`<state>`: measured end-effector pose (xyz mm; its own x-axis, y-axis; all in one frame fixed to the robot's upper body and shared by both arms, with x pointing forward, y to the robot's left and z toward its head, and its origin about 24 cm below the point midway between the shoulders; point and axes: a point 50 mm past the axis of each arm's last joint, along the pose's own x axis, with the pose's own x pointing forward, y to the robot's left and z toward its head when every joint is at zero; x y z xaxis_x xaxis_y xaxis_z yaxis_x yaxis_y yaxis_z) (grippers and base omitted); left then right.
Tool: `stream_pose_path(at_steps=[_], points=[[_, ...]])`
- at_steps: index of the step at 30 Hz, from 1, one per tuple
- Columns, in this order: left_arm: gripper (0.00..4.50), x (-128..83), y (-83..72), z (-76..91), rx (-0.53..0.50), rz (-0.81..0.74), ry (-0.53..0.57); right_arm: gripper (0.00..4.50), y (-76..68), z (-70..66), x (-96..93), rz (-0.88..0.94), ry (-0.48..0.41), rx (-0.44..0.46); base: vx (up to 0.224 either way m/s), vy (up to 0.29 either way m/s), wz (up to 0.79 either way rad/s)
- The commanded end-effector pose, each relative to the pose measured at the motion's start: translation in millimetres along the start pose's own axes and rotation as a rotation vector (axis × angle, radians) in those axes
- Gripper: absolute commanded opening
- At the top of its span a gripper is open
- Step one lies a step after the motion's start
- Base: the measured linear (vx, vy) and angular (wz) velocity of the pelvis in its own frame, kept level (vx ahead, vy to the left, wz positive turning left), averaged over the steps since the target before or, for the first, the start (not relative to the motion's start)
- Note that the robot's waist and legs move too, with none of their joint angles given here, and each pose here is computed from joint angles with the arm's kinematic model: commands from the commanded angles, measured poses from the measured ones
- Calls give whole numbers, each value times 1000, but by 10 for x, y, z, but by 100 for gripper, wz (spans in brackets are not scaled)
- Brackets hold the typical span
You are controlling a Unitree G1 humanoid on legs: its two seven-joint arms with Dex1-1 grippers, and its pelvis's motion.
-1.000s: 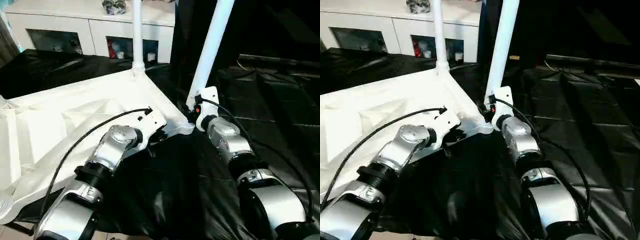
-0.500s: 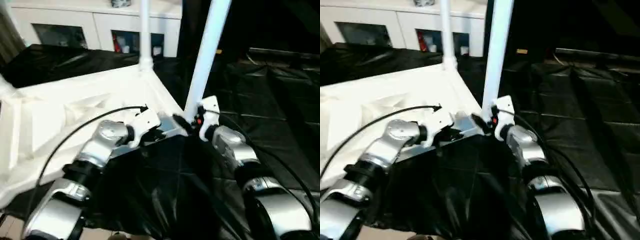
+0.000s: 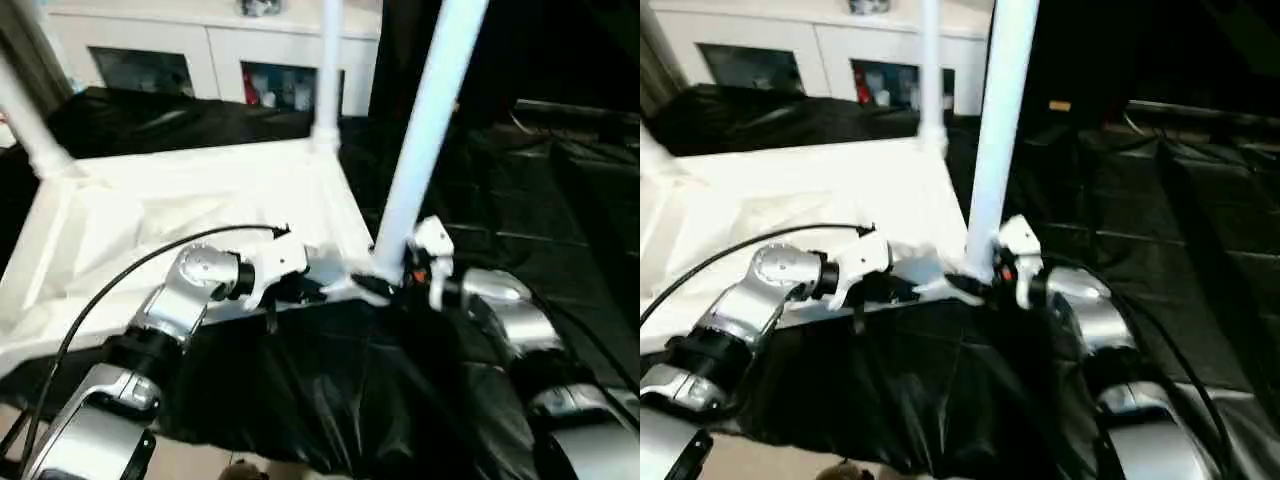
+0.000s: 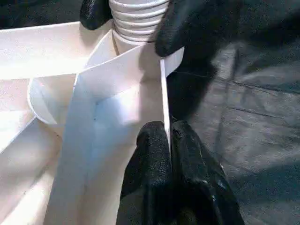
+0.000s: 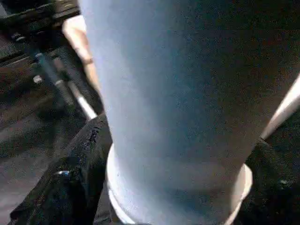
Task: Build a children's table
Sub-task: Insert table leg to table base, then rotate leg to tighten
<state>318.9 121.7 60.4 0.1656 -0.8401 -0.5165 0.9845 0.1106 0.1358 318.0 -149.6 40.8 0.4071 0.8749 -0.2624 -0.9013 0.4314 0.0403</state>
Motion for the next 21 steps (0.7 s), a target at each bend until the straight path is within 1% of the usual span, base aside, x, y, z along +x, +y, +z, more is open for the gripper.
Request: stream_pose_path(at_steps=[1, 2, 5, 11, 15, 16, 17, 19, 20, 21], points=[[0, 44, -27, 178, 83, -54, -85, 319, 72, -6, 39, 66, 24, -13, 0, 0, 0], [0, 38, -29, 167, 84, -56, -82, 319, 82, -9, 44, 72, 29, -17, 0, 0, 0], [0, 17, -21, 143, 83, -47, -74, 286, 104, -10, 73, 79, 39, -22, 0, 0, 0], [0, -1, -32, 109, 76, -38, -71, 277, 154, -44, 104, 102, 55, -18, 0, 0, 0], [0, 4, -36, 78, 55, -16, -72, 277, 164, -87, 118, 76, 56, 0, 0, 0, 0], [0, 26, -14, 64, 36, 24, -67, 277, 134, -122, 143, 6, 61, 17, 0, 0, 0], [0, 58, 23, 42, 12, 83, -50, 277, 85, -165, 185, -101, 71, 42, 0, 0, 0], [0, 94, 68, 16, -10, 151, -20, 277, 30, -211, 236, -226, 86, 72, 0, 0, 0], [0, 94, 68, 16, -10, 151, -20, 277, 30, -211, 236, -226, 86, 72, 0, 0, 0], [0, 167, 140, 20, -51, 245, -7, 276, -28, -230, 329, -390, 81, 130, 0, 0, 0]])
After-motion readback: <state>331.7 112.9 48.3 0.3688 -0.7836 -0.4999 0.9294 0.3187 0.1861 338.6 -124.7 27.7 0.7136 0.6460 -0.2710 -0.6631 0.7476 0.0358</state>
